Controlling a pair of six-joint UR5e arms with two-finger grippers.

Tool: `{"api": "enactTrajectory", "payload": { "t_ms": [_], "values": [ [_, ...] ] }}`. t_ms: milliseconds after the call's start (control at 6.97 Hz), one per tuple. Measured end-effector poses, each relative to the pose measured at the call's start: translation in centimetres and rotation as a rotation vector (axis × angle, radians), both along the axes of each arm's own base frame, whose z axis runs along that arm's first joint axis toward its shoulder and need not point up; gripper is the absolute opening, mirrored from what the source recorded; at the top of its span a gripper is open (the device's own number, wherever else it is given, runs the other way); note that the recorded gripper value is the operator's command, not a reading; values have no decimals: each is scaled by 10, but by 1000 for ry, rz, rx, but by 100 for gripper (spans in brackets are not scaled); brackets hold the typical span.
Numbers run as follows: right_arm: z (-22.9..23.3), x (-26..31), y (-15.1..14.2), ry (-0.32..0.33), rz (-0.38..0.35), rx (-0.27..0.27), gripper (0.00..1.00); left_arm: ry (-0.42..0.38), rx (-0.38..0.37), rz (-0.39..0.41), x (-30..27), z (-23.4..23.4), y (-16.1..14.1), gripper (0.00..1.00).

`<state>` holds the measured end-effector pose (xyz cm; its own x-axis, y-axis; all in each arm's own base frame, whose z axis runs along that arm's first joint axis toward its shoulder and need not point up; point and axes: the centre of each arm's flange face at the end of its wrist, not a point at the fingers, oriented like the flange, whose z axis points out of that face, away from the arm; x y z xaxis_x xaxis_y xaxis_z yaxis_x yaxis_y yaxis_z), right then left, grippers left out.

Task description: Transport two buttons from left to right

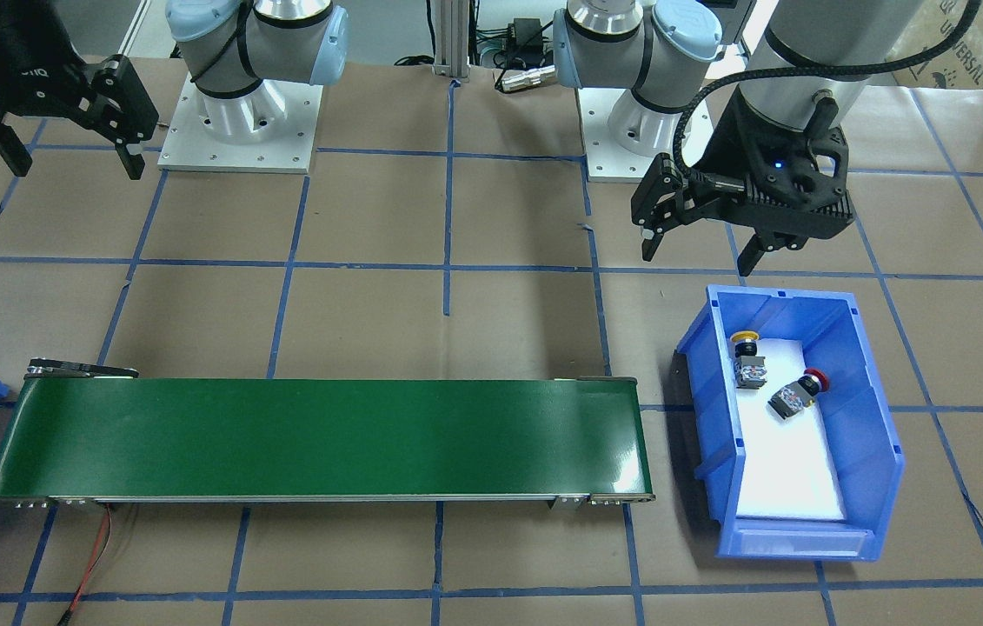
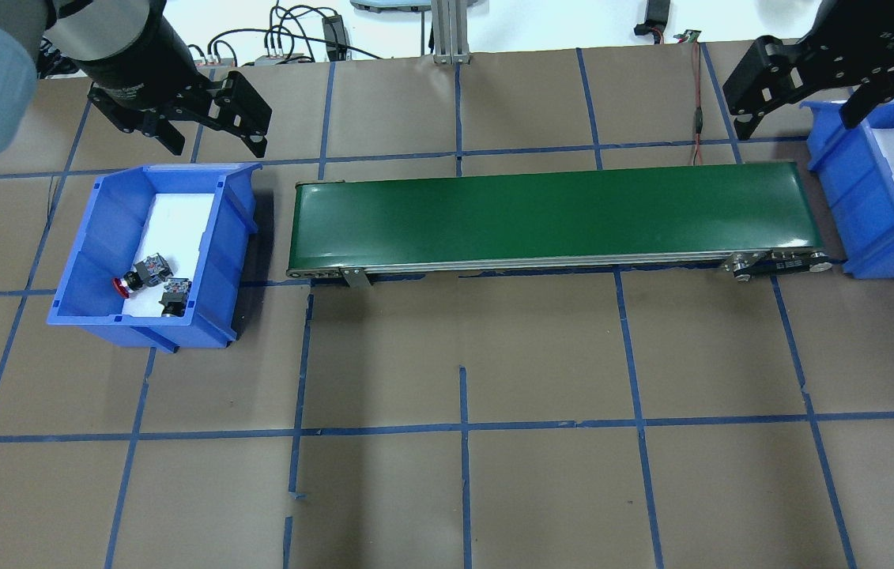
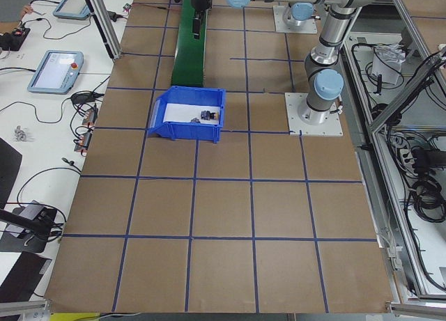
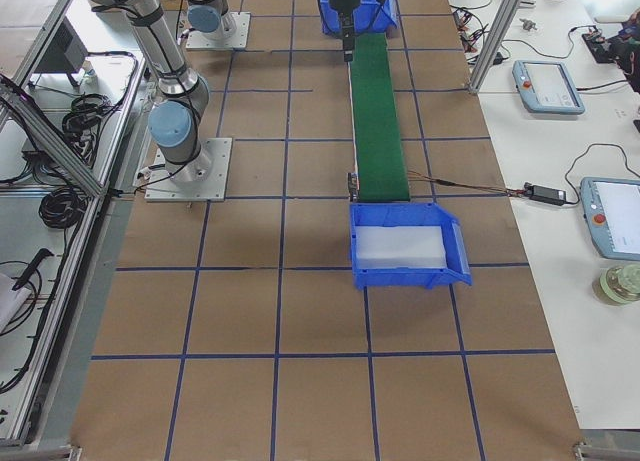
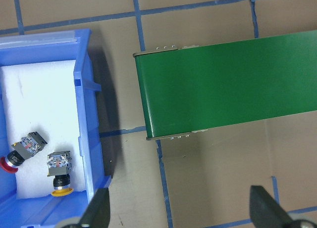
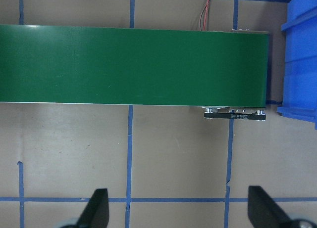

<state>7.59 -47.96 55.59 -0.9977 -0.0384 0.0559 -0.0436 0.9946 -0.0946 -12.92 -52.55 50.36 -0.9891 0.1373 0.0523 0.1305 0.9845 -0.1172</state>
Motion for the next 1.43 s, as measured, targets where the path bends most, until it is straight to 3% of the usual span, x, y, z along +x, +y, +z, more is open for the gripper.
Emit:
{"api": "enactTrajectory", "payload": {
  "t_ms": [430,717,860,1147,1434],
  "values": [
    [-40,-4,-23,-8,-3,68,100,-3,-13,-1,27,-1,-6,100],
    [-49,-9,-39,-7,-8,80,100,-20,-5,-87,125,-13,-16,100],
    [-49,-9,-41,-7,-9,82,100,-22,13,-94,175,-23,-19,100],
    [-50,-8,-40,-8,-8,88,100,3,75,-64,240,-70,-37,100],
    [-51,-8,-39,-8,-7,91,100,14,100,-26,254,-113,-62,100]
  ]
}}
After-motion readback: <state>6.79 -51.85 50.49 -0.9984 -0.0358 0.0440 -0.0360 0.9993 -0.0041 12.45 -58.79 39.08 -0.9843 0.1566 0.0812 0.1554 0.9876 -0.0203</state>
